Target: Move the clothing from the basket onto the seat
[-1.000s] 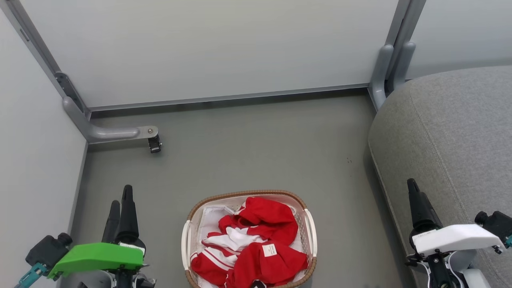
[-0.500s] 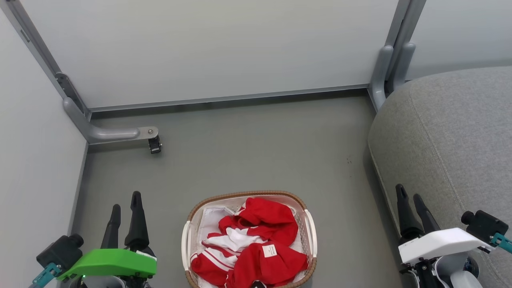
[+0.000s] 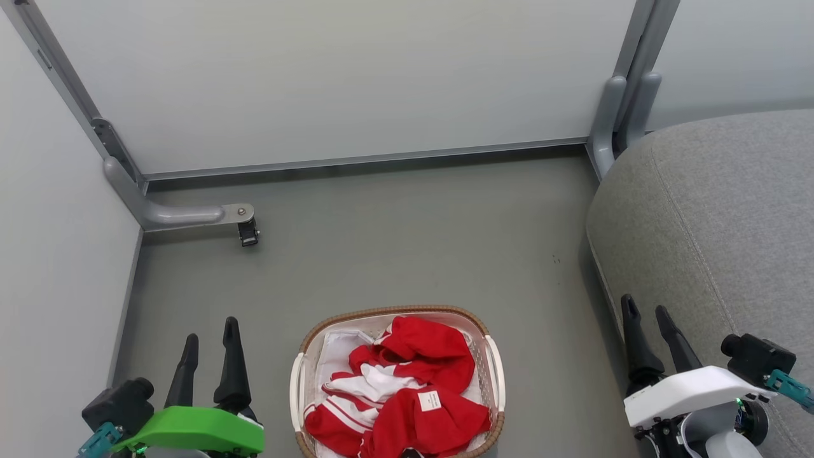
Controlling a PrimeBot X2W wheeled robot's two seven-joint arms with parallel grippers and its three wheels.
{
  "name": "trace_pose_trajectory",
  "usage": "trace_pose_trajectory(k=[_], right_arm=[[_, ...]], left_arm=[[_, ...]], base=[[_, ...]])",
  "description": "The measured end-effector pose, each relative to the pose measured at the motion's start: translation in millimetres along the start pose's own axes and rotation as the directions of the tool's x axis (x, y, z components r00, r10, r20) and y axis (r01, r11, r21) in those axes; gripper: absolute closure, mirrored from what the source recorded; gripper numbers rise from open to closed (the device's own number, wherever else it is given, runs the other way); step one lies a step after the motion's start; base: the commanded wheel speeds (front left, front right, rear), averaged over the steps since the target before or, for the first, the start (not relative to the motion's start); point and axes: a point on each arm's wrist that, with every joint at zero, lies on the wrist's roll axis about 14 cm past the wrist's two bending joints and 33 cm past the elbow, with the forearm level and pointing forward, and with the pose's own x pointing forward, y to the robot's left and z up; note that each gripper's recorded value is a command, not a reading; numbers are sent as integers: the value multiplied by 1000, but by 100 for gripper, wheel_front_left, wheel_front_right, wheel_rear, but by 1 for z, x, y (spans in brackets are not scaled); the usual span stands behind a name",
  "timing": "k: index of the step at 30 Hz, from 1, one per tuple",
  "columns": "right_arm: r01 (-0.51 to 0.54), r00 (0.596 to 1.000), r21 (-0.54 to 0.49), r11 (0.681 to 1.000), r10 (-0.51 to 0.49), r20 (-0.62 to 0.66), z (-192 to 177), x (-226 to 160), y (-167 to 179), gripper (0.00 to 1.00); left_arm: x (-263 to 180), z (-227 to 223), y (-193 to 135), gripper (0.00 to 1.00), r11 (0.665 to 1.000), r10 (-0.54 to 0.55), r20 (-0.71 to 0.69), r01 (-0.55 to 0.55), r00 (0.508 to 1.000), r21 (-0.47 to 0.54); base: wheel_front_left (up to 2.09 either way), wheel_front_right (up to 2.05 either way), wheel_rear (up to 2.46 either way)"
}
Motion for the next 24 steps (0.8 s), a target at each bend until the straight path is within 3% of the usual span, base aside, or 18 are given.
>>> trace_pose_trajectory(k=[24], right_arm=[[-63,998,-235,970,60,-23,-11,-1,11,0]], left_arm=[[-7,-16,1,0,981,-19,-30,25,999,192]], base=[[0,0,0]])
